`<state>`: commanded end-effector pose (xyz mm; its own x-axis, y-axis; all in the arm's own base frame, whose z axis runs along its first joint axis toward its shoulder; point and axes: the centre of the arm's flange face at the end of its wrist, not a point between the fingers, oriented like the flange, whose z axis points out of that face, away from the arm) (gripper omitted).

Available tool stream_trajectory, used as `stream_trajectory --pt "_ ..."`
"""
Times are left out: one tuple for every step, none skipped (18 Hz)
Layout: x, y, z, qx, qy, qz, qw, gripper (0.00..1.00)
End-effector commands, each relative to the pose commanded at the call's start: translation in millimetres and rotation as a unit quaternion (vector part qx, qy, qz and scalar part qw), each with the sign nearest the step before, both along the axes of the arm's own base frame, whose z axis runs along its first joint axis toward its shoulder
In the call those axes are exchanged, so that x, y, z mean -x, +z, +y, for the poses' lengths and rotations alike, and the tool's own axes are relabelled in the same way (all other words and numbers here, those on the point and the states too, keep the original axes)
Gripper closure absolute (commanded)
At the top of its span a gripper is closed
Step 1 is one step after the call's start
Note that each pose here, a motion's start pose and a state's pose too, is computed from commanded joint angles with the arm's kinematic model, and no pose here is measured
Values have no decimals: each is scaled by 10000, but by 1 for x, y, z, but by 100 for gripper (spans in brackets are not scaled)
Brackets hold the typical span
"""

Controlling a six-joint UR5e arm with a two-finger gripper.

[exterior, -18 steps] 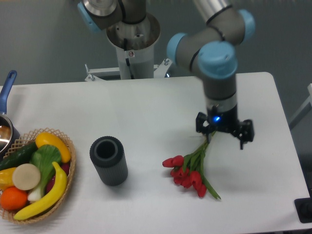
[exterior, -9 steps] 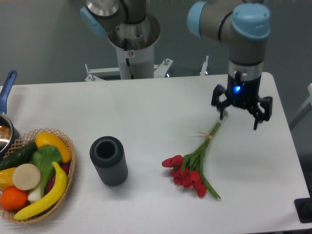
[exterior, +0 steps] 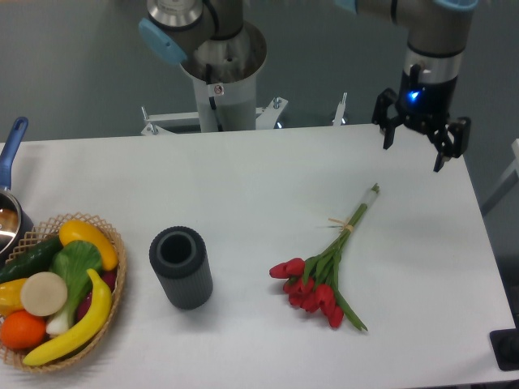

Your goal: Place the flowers on the table

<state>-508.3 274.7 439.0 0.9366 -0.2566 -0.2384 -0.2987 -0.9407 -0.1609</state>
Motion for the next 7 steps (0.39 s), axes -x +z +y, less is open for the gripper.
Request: stream_trajectory --pt "0 0 -1 1 0 2 10000 0" --pt "1 0 -1 0 0 9 10000 0" --pt "1 0 -2 0 8 9 10000 0" --pt "2 0 -3 0 23 9 10000 0" --pt "3 0 -5 0 39 9 10000 0" --pt "3 -2 -5 5 46 -13 10000 0" --pt "3 -2 -5 3 46 -6 10000 0"
